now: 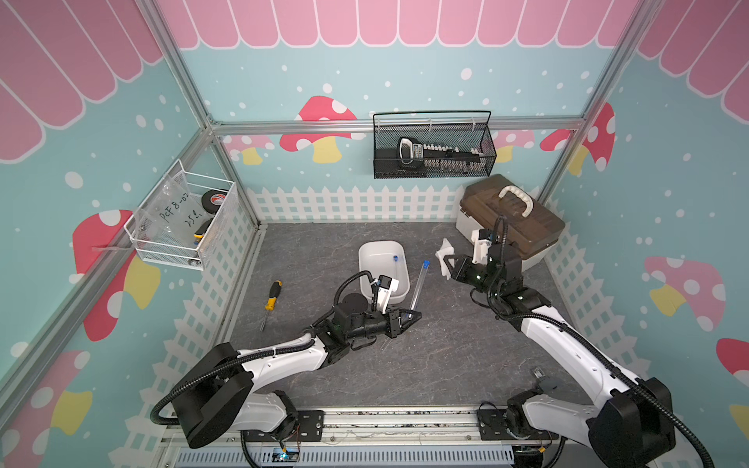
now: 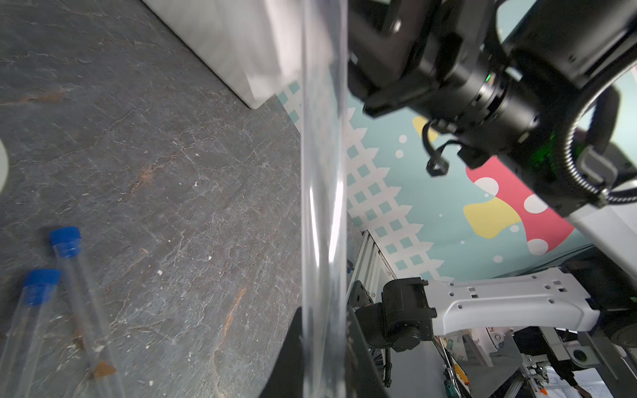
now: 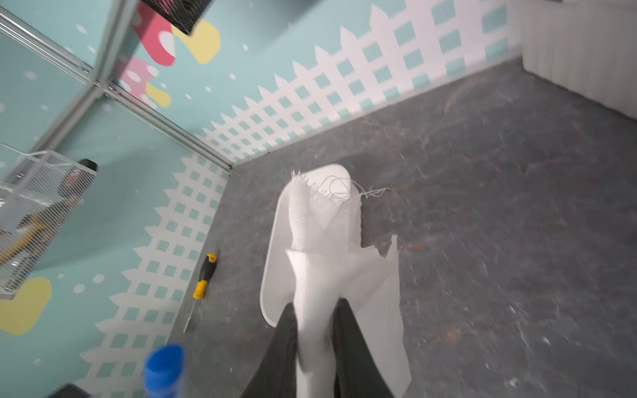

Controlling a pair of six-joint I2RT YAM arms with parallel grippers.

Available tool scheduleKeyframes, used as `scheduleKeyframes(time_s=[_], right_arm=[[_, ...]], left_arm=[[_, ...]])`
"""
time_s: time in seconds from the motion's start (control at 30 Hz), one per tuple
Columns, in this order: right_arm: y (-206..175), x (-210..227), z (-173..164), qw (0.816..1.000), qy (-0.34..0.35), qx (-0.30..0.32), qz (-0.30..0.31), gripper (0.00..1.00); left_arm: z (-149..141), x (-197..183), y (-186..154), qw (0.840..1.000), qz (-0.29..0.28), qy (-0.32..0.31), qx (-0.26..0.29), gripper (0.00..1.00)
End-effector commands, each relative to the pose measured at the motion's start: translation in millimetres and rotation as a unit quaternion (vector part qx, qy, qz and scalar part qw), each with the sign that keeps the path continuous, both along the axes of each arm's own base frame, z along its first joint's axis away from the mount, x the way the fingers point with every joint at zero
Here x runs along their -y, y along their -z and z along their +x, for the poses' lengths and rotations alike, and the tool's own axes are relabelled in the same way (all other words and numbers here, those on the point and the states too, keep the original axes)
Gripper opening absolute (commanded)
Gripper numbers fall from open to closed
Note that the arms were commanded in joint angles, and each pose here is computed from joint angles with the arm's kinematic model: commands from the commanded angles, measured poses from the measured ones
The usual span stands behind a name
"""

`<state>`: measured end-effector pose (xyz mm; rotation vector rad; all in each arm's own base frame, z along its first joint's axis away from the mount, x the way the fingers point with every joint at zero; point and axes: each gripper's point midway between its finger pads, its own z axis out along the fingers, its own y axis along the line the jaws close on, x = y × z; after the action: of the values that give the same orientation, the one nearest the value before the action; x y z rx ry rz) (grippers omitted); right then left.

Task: Wipe the exteriors of test tubes
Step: Place the test tube in the storage box.

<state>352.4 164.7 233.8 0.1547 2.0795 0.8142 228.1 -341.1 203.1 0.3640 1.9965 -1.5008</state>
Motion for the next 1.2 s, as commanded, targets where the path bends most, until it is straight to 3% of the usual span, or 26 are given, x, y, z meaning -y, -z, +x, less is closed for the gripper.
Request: scheduleKeyframes(time_s=[0.0,0.3,0.6,0.83,1.17], right_arm=[[28.8,8.6,-21.7,0.999,0.007,-0.035,-0.002,0.19],[54.5,30.2,-60.9,0.998,0.037,-0.054,0.006,0.18],[59.8,43.0,-80.7,0.997,0.058,-0.058,0.010,0.19],[60.4,44.5,-85.6,0.996,0.059,-0.061,0.015,0.18],[57.2,43.5,-87.1,0.997,0.056,-0.058,0.020,0.18]], left_arm=[[12.6,-10.5,-0.9,1.000,0.005,-0.030,-0.001,0.07],[49.3,-40.4,16.8,0.993,0.053,-0.109,-0.014,0.07],[96.8,-77.9,37.4,0.973,0.121,-0.191,-0.035,0.09],[131.7,-77.7,44.6,0.970,0.137,-0.194,-0.044,0.10],[173.6,-67.4,81.6,0.963,0.168,-0.191,-0.085,0.10]])
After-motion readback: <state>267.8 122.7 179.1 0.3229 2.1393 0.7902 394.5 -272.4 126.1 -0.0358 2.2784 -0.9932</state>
